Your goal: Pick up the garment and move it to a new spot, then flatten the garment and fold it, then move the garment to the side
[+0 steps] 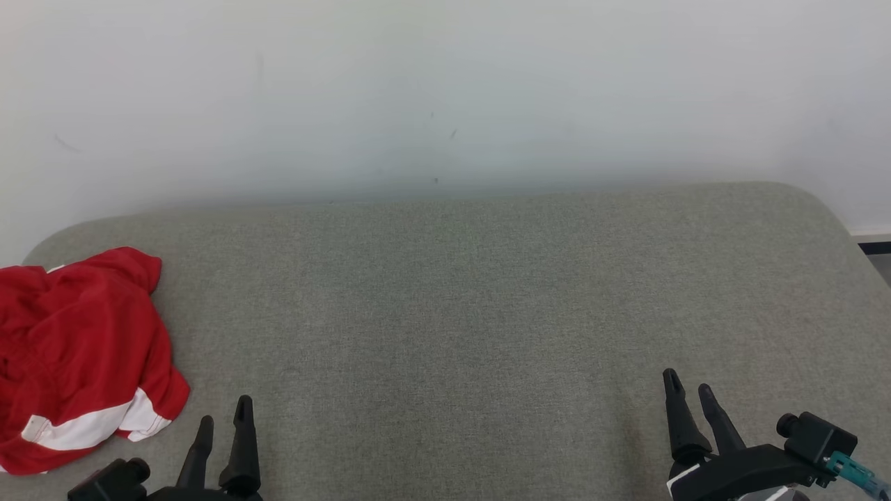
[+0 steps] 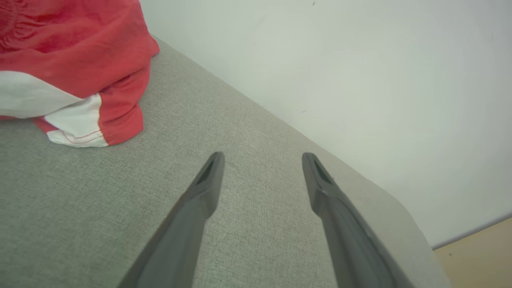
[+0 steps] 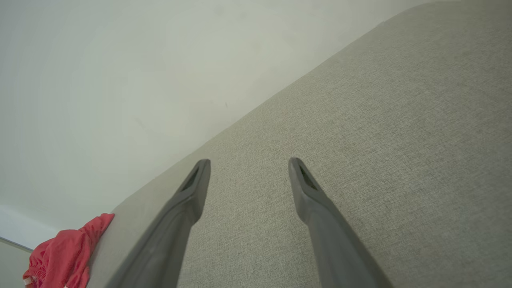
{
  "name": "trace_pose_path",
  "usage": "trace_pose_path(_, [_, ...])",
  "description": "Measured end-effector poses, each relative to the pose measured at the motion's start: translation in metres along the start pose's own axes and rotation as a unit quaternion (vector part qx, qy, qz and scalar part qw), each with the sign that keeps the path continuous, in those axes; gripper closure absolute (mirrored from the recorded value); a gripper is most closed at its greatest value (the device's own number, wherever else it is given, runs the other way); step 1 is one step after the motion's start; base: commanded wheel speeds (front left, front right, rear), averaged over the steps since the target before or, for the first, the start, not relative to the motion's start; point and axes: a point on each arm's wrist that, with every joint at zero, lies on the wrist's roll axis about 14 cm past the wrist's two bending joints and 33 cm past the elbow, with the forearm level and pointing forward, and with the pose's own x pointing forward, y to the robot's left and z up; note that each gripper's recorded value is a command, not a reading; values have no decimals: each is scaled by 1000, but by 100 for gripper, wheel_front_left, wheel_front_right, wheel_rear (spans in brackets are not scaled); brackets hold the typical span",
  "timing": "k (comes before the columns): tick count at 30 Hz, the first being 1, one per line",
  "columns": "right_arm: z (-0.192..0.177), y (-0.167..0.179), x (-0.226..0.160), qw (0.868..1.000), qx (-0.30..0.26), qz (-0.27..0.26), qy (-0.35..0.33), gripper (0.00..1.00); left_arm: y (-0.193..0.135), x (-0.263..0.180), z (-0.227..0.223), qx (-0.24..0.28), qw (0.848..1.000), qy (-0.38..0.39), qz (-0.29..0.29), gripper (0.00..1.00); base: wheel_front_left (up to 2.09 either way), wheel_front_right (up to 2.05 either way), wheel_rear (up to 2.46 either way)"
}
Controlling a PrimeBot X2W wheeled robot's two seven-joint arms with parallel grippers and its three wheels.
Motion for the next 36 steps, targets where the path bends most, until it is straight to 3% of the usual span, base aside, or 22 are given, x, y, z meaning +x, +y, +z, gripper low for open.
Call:
trace_pose_path(17, [-3, 7, -3, 996, -93, 14, 3, 0, -4, -2, 6, 98, 995, -19, -9, 0, 0, 0, 0])
trace_pose_path(36, [-9, 10, -7, 986, -167, 24, 11, 0, -6, -6, 3, 173, 984, -26, -17, 0, 0, 0, 0])
